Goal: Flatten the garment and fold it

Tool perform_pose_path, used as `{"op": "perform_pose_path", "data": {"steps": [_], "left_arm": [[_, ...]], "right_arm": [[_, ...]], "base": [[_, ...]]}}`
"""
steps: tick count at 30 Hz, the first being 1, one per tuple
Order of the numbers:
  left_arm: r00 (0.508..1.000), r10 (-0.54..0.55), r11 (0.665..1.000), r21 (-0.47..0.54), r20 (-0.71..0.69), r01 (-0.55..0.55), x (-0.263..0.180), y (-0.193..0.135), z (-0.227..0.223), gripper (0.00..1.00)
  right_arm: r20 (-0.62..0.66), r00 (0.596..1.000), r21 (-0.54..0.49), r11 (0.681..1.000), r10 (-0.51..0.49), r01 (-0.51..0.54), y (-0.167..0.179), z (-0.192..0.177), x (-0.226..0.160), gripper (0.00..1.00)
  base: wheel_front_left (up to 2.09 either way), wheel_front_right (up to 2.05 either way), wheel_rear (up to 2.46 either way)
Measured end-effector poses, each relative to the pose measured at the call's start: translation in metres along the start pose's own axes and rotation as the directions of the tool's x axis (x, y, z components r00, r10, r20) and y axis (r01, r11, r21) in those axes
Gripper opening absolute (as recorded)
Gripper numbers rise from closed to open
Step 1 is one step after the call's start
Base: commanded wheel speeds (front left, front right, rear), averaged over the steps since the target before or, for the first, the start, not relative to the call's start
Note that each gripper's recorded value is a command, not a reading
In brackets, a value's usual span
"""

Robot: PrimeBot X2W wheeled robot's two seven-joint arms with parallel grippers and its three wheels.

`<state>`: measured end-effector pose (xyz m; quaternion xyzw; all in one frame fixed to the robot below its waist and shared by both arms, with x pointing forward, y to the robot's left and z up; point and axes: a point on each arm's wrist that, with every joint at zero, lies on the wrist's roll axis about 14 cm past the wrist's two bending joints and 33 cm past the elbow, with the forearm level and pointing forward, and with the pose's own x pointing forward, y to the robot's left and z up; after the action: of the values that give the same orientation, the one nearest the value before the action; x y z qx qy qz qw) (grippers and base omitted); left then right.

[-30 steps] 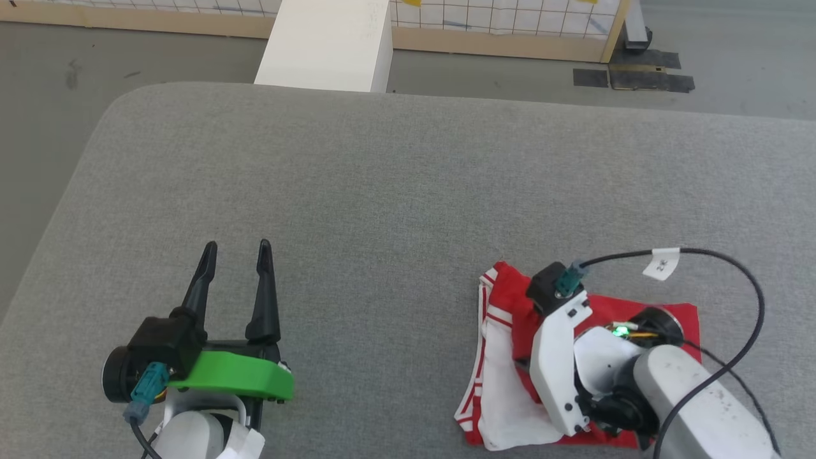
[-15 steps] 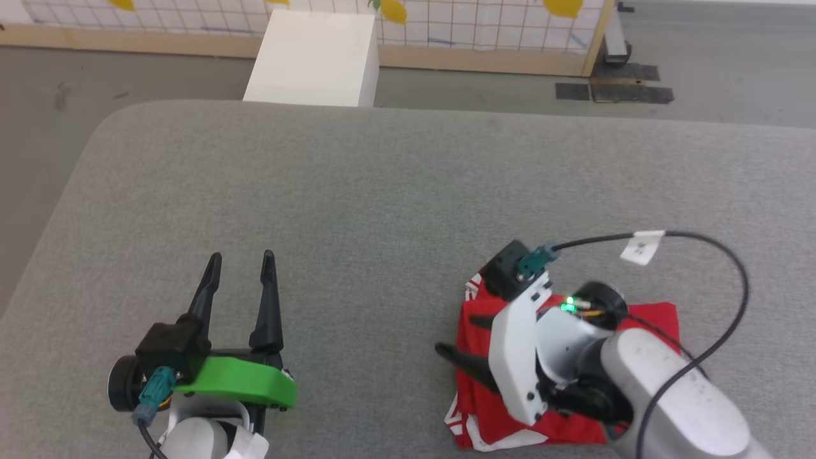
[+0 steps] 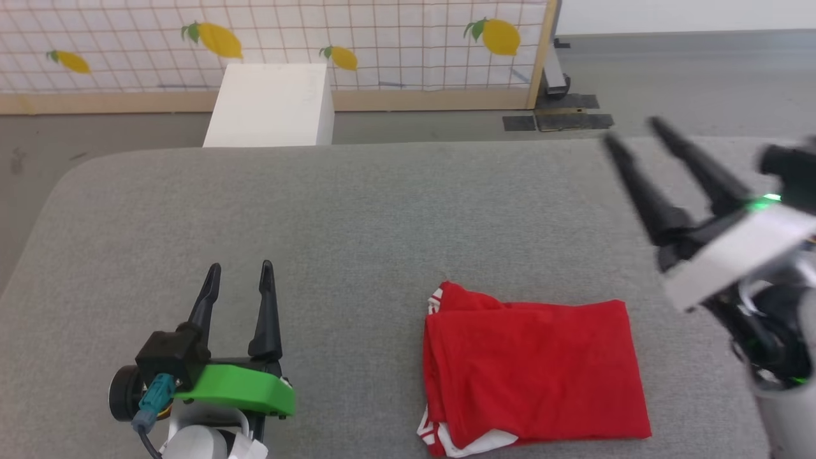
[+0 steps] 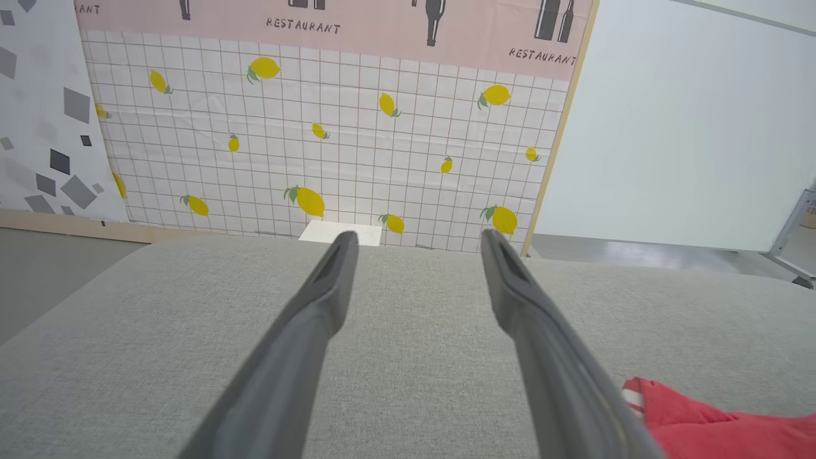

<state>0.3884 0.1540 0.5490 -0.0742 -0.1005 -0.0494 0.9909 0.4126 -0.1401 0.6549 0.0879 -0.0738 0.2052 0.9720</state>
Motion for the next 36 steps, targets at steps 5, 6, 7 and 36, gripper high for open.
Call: {"op": "perform_pose_path", "data": {"steps": [5,6,7,36], "left_arm": [[1.000,-0.014,1.000,-0.009,0.012,0.014,0.002,-0.008,0.003,1.00],[1.000,-0.011,1.000,-0.010,0.013,0.011,0.002,-0.008,0.004,1.00],[1.000,-0.011,1.000,-0.013,0.014,0.012,0.003,-0.009,0.004,1.00],[0.992,0.077,0.997,-0.023,-0.099,-0.080,-0.007,0.011,-0.035,1.00]], "right_arm": [[0.118,0.976,-0.018,0.982,-0.183,0.187,-0.055,0.003,-0.044,1.00],[0.122,0.966,-0.003,0.973,-0.230,0.232,-0.067,-0.003,-0.054,1.00],[0.099,0.959,-0.003,0.964,-0.265,0.266,-0.076,-0.015,-0.064,1.00],[-0.881,0.442,-0.126,0.985,-0.168,0.122,-0.068,-0.255,-0.114,1.00]], "base": [[0.00,0.00,0.00],[0.00,0.00,0.00],[0.00,0.00,0.00],[0.00,0.00,0.00]]}}
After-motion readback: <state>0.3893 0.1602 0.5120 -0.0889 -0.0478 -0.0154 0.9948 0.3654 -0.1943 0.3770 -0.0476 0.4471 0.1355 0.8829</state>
